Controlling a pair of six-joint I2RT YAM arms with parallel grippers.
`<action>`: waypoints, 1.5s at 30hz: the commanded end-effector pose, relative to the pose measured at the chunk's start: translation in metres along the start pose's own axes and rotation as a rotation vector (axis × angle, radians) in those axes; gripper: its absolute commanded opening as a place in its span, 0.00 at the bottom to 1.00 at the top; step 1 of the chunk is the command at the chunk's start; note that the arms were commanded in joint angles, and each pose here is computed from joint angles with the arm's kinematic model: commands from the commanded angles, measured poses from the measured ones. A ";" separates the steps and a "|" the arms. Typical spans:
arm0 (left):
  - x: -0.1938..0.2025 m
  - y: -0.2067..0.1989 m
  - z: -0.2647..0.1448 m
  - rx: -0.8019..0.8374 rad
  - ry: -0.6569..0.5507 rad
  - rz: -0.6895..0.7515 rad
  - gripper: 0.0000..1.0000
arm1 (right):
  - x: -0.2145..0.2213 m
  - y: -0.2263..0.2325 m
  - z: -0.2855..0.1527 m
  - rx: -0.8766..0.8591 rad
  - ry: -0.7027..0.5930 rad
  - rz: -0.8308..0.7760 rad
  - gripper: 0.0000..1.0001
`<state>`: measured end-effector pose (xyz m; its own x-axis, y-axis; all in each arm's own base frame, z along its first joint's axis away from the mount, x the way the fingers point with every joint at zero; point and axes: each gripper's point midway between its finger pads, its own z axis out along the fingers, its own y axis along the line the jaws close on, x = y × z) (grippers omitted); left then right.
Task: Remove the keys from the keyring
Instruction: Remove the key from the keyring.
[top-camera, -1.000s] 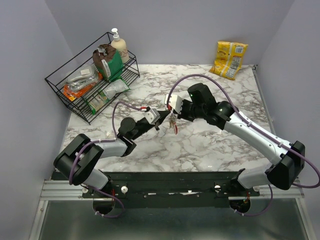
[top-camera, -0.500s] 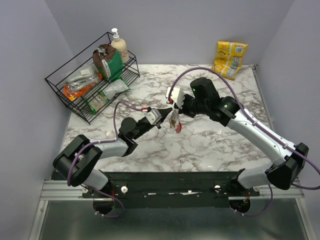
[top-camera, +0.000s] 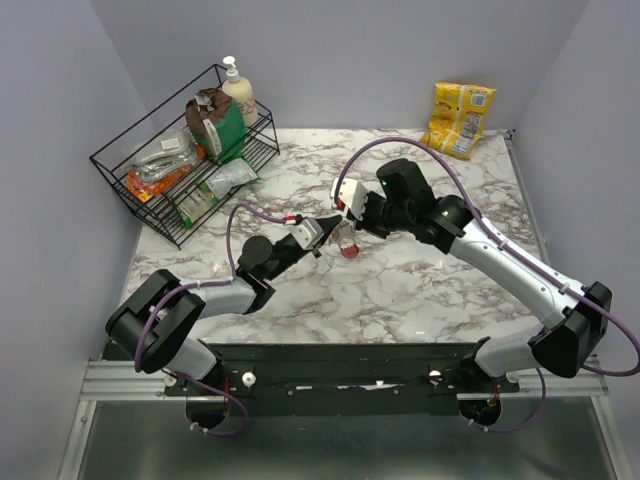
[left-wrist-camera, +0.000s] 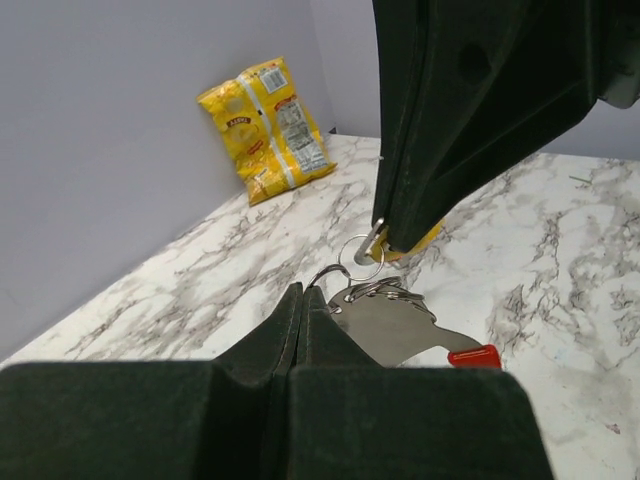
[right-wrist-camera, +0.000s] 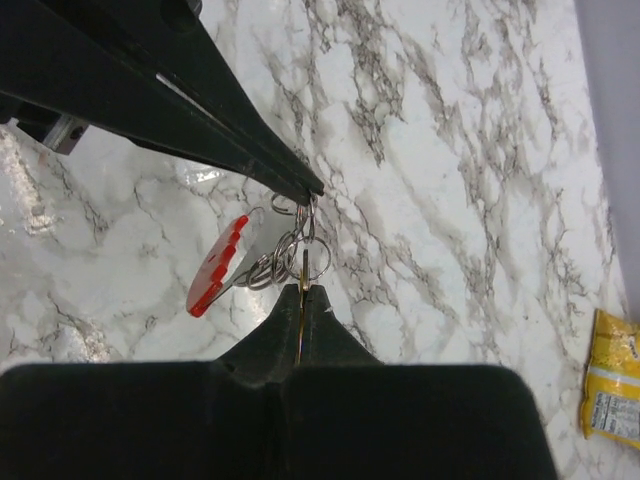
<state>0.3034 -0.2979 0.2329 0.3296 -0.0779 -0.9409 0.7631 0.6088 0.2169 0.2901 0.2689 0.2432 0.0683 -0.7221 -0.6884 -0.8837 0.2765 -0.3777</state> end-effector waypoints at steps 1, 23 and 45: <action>0.009 0.030 -0.013 -0.144 0.049 0.058 0.00 | 0.028 0.010 0.005 -0.010 0.050 0.040 0.01; 0.017 0.027 -0.012 -0.147 0.075 0.072 0.00 | -0.011 -0.049 -0.027 0.221 -0.016 0.068 0.01; 0.002 0.016 -0.015 -0.117 -0.011 0.049 0.13 | -0.032 -0.032 -0.019 0.070 -0.076 0.015 0.01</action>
<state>0.3088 -0.2881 0.2135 0.3109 -0.0157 -0.9503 0.7227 0.6533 0.2256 0.3085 0.2744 0.3164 0.1047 -0.6207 -0.7770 -0.8339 0.3709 -0.4087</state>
